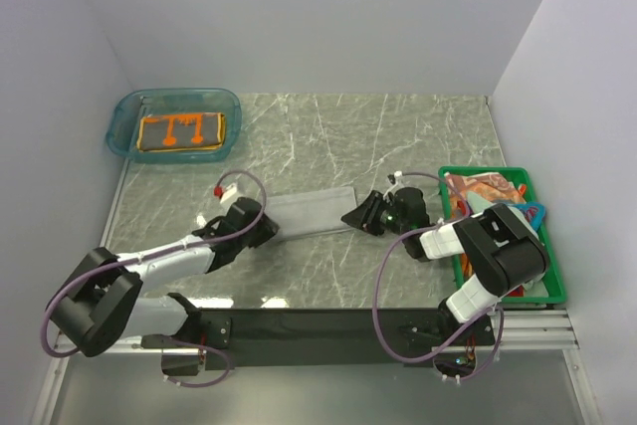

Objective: Fold and stack the towels
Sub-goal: Fold the towel, then neatly place the folded towel into the bin

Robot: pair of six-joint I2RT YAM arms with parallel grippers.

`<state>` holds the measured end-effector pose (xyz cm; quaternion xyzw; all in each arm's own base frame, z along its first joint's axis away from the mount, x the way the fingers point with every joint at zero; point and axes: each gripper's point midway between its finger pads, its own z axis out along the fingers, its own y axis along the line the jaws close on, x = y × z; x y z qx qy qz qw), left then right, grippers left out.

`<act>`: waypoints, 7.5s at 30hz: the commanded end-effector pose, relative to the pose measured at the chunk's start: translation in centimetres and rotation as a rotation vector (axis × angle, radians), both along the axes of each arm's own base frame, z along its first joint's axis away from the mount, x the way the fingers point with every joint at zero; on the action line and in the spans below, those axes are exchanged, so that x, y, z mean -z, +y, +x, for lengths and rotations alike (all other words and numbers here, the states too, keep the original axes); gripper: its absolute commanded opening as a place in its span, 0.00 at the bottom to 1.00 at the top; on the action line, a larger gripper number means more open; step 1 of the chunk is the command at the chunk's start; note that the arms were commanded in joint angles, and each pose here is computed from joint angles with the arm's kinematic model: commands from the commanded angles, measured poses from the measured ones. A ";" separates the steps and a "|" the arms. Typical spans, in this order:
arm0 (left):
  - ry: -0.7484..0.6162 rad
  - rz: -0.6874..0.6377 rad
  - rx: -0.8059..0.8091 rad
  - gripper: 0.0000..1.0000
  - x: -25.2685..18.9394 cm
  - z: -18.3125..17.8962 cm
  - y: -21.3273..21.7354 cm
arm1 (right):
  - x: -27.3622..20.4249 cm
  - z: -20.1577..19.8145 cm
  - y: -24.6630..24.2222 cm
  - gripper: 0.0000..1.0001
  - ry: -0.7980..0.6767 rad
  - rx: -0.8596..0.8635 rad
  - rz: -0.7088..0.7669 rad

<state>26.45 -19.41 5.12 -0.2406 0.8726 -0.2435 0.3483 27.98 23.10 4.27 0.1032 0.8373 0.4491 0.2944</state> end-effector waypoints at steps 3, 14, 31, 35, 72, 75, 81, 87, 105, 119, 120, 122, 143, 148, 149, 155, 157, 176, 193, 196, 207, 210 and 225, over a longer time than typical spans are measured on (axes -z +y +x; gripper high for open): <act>0.081 0.015 -0.116 0.33 2.8 -1.6 2.3 | 0.1 0.7 -1.2 0.40 -0.009 0.079 -0.005; -0.099 0.095 -0.148 0.88 -7.8 0.1 5.3 | -5.6 2.0 0.8 0.56 -0.243 -0.081 -0.331; 0.078 0.152 -0.215 0.99 -7.9 2.7 19.0 | -5.8 -3.9 18.1 0.73 -0.571 -0.613 -0.914; 0.066 0.130 -0.206 0.99 -7.8 2.7 19.6 | -4.3 -4.9 20.0 0.71 -0.582 -0.683 -0.953; 0.030 -0.010 -0.087 0.99 -7.4 2.7 17.1 | 4.4 -4.7 19.1 0.00 -0.470 -0.748 -1.118; 0.033 -0.071 -0.068 0.99 -6.7 2.6 15.6 | 2.6 -5.0 20.0 0.00 -0.462 -0.750 -0.918; 0.028 -0.159 -0.017 0.99 -5.1 2.6 10.7 | 0.4 -5.0 20.2 0.00 -0.450 -0.726 -0.675; 0.090 -0.208 0.012 1.00 -2.3 2.1 7.4 | -1.1 -5.1 20.1 0.00 -0.475 -0.699 -0.575; 0.190 -0.273 -0.033 0.99 2.1 0.6 2.3 | -4.2 -3.3 18.9 0.00 -0.476 -0.584 -0.395; 0.273 -0.330 -0.088 0.91 5.5 -1.5 0.3 | -5.2 -2.9 18.6 0.00 -0.470 -0.533 -0.337; 0.278 -0.331 -0.098 0.89 5.7 -1.6 0.3 | -5.4 -2.8 18.6 0.00 -0.474 -0.529 -0.332; 0.284 -0.323 -0.112 0.86 6.2 -1.6 0.5 | -5.5 -2.8 18.6 0.00 -0.476 -0.527 -0.329; 0.197 -0.172 -0.103 0.01 5.6 0.5 1.9 | -5.1 -3.2 17.9 0.24 -0.476 -0.519 -0.331; 0.196 -0.047 -0.047 0.01 4.4 1.6 2.2 | -6.5 -2.8 15.9 0.75 -0.502 -0.463 -0.384; 0.192 -0.004 -0.031 0.01 3.9 2.1 2.4 | -6.5 -2.9 15.4 0.79 -0.497 -0.457 -0.402; 0.153 0.143 0.003 0.01 0.3 5.9 3.1 | -7.5 -1.9 11.0 0.86 -0.511 -0.335 -0.524; 0.155 0.189 0.004 0.01 -1.3 7.7 3.5 | -7.8 -1.7 9.6 0.86 -0.532 -0.295 -0.562; 0.131 0.479 -0.051 0.01 -11.6 22.2 15.3 | -5.3 -1.2 8.9 0.96 -0.537 -0.312 -0.632; 0.039 0.415 -0.211 0.01 -14.6 27.5 24.6 | -4.1 -0.9 9.3 0.95 -0.509 -0.327 -0.658; 0.014 0.366 -0.183 0.01 -14.7 28.0 23.6 | -4.0 -0.9 9.3 0.95 -0.507 -0.330 -0.660; -0.110 0.188 -0.093 0.01 -17.5 29.8 19.1 | -4.2 -0.9 9.3 0.94 -0.511 -0.327 -0.658; -0.120 0.174 -0.085 0.01 -17.8 30.7 18.3 | -4.2 -0.8 9.2 0.94 -0.510 -0.325 -0.658; -0.093 0.245 -0.128 0.01 -17.1 31.0 20.1 | -4.1 -0.8 9.3 0.94 -0.508 -0.331 -0.663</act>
